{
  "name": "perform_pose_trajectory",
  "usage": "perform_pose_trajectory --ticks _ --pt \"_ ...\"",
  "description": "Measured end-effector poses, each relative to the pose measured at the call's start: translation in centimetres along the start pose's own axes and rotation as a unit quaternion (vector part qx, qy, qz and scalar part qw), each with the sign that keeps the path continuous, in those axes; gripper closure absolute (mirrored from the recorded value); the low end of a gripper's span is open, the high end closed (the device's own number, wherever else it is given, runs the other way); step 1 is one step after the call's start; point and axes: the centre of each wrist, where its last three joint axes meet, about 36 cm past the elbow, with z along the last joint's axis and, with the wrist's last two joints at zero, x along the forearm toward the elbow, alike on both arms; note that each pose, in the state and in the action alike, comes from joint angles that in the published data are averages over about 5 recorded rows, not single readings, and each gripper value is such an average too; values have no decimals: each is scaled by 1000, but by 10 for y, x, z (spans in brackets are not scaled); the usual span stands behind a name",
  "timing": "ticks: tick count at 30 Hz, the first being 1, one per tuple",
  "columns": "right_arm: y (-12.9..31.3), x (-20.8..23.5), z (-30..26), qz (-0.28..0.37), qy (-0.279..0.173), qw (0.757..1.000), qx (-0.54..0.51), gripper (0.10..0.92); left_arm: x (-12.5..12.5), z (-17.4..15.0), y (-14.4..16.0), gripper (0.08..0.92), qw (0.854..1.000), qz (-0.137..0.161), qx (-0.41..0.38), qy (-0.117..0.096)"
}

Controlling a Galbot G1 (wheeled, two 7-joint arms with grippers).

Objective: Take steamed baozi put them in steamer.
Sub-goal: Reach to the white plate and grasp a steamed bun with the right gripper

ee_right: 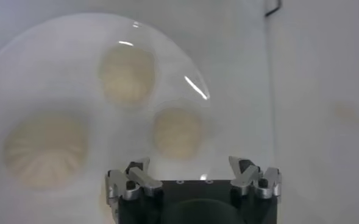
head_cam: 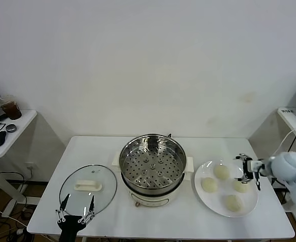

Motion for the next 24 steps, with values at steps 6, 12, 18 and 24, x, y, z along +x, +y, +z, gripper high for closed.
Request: perform_pose_trajectory --ticks 6,12,18,24 --pt "-21 -22 -8 -42 12 999 -6 200 -1 3 4 177 1000 -8 -4 -2" --pt "-36 -43 -20 -64 19 998 -5 200 -4 3 7 177 1000 -11 -6 -6" --pt "-45 -64 -33 -83 26 996 6 200 -6 2 7 177 1000 -16 -4 -9" --pt "-55 -77 -43 -91 35 995 21 203 -8 2 7 177 1000 -17 -4 -11"
